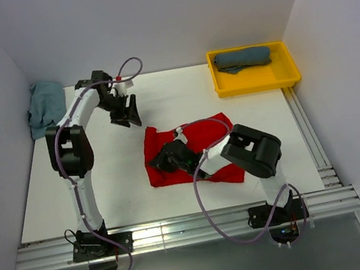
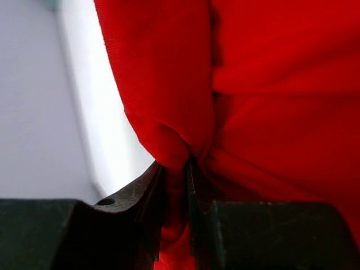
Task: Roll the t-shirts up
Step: Roll the tshirt
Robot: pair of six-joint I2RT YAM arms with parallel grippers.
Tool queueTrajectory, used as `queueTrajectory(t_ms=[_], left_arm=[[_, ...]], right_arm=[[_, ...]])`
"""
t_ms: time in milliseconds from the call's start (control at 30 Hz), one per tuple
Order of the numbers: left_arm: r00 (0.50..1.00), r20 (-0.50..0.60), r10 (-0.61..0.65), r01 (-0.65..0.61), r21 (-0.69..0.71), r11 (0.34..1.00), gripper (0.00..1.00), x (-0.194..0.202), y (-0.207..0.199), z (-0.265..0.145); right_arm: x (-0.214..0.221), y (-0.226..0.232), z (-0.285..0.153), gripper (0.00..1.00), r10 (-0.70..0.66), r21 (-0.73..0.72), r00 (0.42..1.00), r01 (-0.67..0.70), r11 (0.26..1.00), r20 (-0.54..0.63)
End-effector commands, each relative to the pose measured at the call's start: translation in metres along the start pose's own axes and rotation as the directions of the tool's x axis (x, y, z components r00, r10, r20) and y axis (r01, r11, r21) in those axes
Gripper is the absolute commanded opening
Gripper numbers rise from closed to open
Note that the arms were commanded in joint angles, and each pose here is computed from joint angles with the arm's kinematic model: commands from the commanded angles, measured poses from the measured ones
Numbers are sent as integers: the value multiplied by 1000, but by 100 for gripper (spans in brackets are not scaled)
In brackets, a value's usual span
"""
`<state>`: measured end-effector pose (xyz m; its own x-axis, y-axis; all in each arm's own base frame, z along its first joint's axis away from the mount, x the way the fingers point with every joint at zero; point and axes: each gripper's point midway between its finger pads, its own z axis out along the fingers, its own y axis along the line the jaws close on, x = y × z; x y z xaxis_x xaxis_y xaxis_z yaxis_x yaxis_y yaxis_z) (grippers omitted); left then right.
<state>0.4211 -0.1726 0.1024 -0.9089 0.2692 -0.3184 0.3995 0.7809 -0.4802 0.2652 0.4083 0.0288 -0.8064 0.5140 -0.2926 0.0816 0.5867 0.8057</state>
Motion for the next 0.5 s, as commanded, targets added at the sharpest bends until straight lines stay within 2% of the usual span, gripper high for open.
queueTrajectory(t_ms=[0, 167, 333, 467], left_arm=[[996, 71, 59, -64, 75, 995, 71, 2, -13, -21], [999, 34, 20, -24, 118, 993, 71, 33, 0, -4], [1000, 7, -16, 16, 117, 993, 69, 50, 12, 18], [999, -5, -44, 45, 132, 990, 63, 54, 17, 33]], right_arm=[[14, 50, 1, 15, 122, -251, 987, -145, 957, -104], [12, 63, 0, 15, 210, -366, 967, -249, 896, -145], [11, 54, 1, 15, 248, -354, 958, -284, 891, -143], [10, 47, -2, 15, 262, -344, 955, -294, 892, -138]])
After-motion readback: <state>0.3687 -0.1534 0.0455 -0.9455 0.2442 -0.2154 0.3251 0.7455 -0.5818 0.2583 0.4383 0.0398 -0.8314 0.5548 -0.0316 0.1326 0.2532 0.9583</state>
